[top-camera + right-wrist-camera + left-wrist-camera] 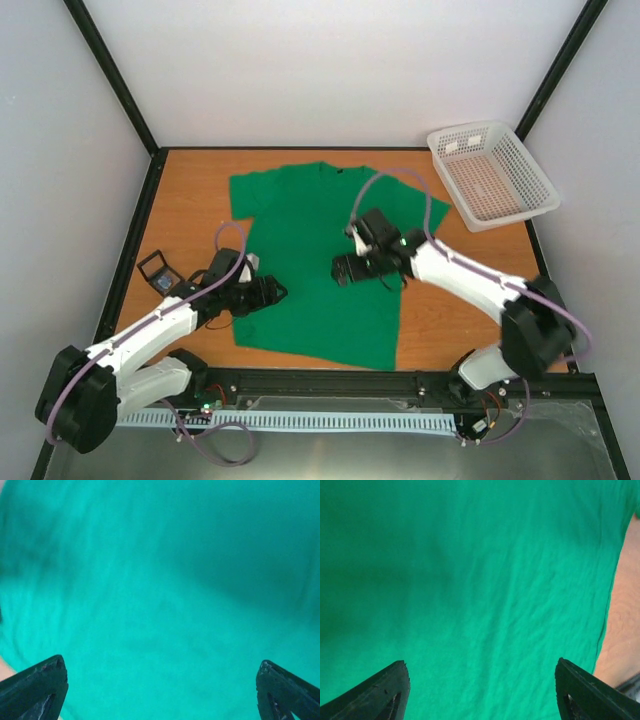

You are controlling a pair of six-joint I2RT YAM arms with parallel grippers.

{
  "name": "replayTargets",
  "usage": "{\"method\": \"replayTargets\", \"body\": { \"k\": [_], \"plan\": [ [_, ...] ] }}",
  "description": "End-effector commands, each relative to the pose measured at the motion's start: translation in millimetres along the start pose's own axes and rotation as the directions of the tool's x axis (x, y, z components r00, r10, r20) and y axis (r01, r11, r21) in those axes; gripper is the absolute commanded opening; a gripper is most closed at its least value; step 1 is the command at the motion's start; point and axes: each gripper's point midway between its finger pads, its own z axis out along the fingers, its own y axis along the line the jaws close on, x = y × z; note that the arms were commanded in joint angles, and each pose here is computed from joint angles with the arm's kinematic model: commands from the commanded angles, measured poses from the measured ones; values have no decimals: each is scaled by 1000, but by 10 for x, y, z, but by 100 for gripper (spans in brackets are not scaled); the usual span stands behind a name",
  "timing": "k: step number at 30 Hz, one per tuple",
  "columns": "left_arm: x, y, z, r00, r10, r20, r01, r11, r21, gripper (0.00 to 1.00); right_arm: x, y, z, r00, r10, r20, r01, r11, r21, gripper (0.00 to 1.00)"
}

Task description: Pin the brooch onto the clothing

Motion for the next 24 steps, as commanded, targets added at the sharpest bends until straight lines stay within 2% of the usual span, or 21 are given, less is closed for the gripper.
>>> {"method": "replayTargets", "body": {
  "k": [1,4,8,13,17,21,23,24],
  "plan": [
    [132,-227,85,998,-37,-50,44,988,146,79,774,170,-21,981,190,-29,-192,975,-111,100],
    [232,-150,176,996,-48,-82,59,989,139,79,1155,294,-52,971,236,-41,-240,959,-153,100],
    [302,33,260,992,-91,-90,97,993,68,78,1506,234,29,953,299,-57,-304,942,-141,100],
    [445,442,305,972,-225,-70,219,973,-79,81,1827,-50,173,936,346,-59,-349,934,-68,100],
    [584,746,174,940,-340,-32,326,921,-215,82,2045,-303,256,900,434,-42,-434,901,13,100],
    [697,1131,-158,854,-502,136,516,787,-338,81,2258,-550,279,867,496,-37,-488,863,130,100],
    [656,1189,-397,790,-561,249,613,733,-296,80,2375,-707,232,859,511,-35,-492,843,217,100],
    [607,1190,-498,764,-574,295,642,722,-259,84,2410,-771,206,856,516,-27,-495,833,248,100]
  ]
}}
